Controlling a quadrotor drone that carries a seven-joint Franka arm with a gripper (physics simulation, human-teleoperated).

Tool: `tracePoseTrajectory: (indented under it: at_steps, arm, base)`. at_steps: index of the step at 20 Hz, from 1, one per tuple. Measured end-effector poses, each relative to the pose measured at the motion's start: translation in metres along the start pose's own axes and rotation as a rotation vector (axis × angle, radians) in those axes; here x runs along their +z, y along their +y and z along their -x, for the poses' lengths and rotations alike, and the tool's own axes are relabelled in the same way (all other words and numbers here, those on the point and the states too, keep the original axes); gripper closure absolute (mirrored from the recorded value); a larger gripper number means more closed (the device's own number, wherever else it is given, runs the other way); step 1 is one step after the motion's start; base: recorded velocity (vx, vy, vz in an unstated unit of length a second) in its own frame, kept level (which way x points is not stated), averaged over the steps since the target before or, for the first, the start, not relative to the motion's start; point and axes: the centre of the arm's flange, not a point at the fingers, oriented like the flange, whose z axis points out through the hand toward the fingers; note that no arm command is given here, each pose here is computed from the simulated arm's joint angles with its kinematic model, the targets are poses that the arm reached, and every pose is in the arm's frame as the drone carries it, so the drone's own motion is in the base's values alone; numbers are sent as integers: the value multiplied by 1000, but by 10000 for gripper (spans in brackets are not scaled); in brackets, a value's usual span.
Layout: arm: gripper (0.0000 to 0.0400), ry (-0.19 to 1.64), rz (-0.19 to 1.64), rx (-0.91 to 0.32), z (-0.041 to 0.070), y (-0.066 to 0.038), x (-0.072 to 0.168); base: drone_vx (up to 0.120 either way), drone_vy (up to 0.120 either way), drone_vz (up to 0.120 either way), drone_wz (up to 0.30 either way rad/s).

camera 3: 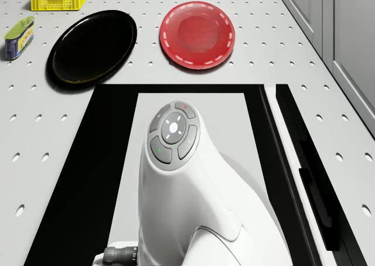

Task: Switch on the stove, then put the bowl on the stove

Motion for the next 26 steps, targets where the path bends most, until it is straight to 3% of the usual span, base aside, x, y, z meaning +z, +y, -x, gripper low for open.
tracePoseTrajectory:
  at_steps: [8, 26]
  arm:
    - [0, 0, 0, 0, -6, 5, 0]
    - [0, 0, 0, 0, -7, 7, 0]
  base:
    - [120, 0, 0, 0]
    - [120, 11, 4, 0]
